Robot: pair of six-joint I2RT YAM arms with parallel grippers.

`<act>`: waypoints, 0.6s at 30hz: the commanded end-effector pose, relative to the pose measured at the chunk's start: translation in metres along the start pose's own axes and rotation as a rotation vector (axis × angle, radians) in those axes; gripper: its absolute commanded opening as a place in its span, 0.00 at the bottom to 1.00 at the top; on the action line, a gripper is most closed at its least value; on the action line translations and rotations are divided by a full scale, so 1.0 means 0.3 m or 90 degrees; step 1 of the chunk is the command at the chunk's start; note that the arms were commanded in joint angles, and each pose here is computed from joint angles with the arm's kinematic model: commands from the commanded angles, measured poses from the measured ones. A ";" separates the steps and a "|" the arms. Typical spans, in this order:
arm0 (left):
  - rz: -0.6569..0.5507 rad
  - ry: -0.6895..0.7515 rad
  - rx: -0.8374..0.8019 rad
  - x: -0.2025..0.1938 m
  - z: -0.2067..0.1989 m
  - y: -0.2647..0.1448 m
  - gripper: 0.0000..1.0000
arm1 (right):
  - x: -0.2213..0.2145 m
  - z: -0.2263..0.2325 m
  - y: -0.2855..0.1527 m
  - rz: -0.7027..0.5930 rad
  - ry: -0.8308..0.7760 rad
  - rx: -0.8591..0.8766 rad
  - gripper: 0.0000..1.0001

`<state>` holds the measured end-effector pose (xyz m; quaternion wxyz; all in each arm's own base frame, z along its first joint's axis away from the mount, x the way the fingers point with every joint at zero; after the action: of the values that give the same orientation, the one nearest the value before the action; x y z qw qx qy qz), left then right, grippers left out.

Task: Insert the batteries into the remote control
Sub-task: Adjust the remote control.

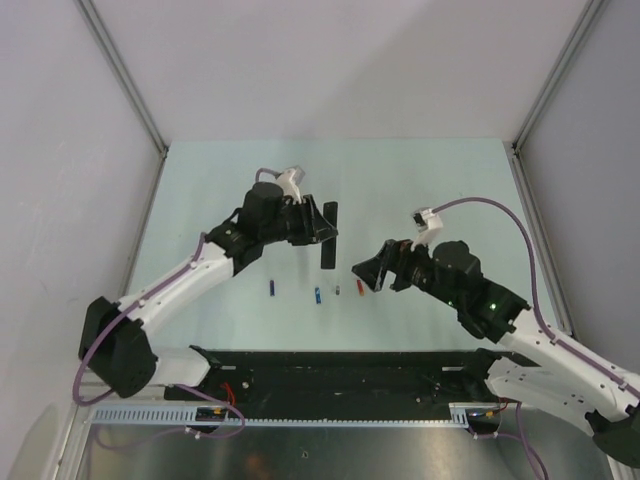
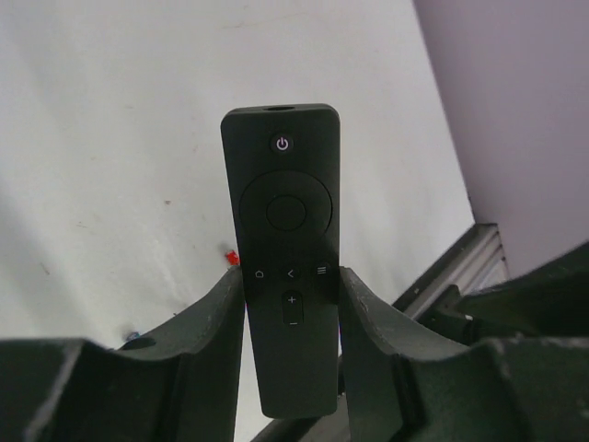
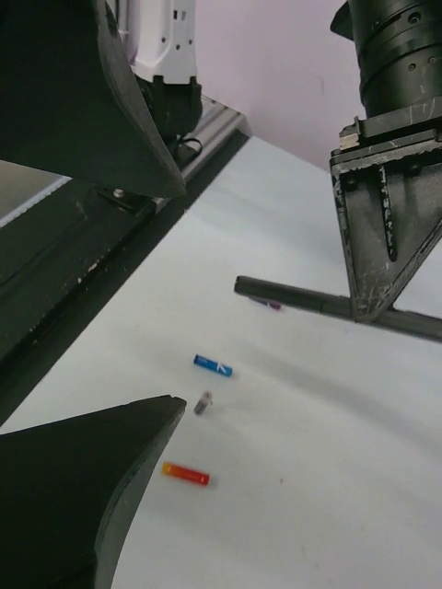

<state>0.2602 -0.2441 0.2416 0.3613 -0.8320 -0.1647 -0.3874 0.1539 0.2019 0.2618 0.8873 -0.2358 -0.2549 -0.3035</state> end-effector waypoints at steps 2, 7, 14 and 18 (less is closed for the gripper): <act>-0.117 0.045 -0.115 0.069 -0.106 -0.084 0.00 | 0.002 0.121 0.049 -0.002 -0.027 0.030 0.93; -0.154 0.035 -0.132 0.083 -0.135 -0.120 0.00 | -0.025 0.152 0.094 -0.019 -0.053 -0.015 0.91; -0.173 0.020 -0.143 0.073 -0.146 -0.143 0.00 | -0.011 0.151 0.112 -0.058 -0.043 -0.039 0.88; -0.177 0.010 -0.151 0.074 -0.159 -0.150 0.00 | -0.006 0.152 0.134 -0.068 -0.050 -0.040 0.85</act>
<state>0.2315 -0.2451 0.2799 0.2475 -0.8341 -0.2127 -0.4448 0.1543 0.2519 0.2596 0.8621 -0.2905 -0.2788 -0.3077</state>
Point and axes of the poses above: each gripper's point midway between its finger pads, its own y axis out along the fingers, its own z axis along the line the jaws close on, x = y × z, the point moved 6 cm from there along -y, back along the fingers, and after that the axes turned 15 degrees about y, right-handed, at the moved point
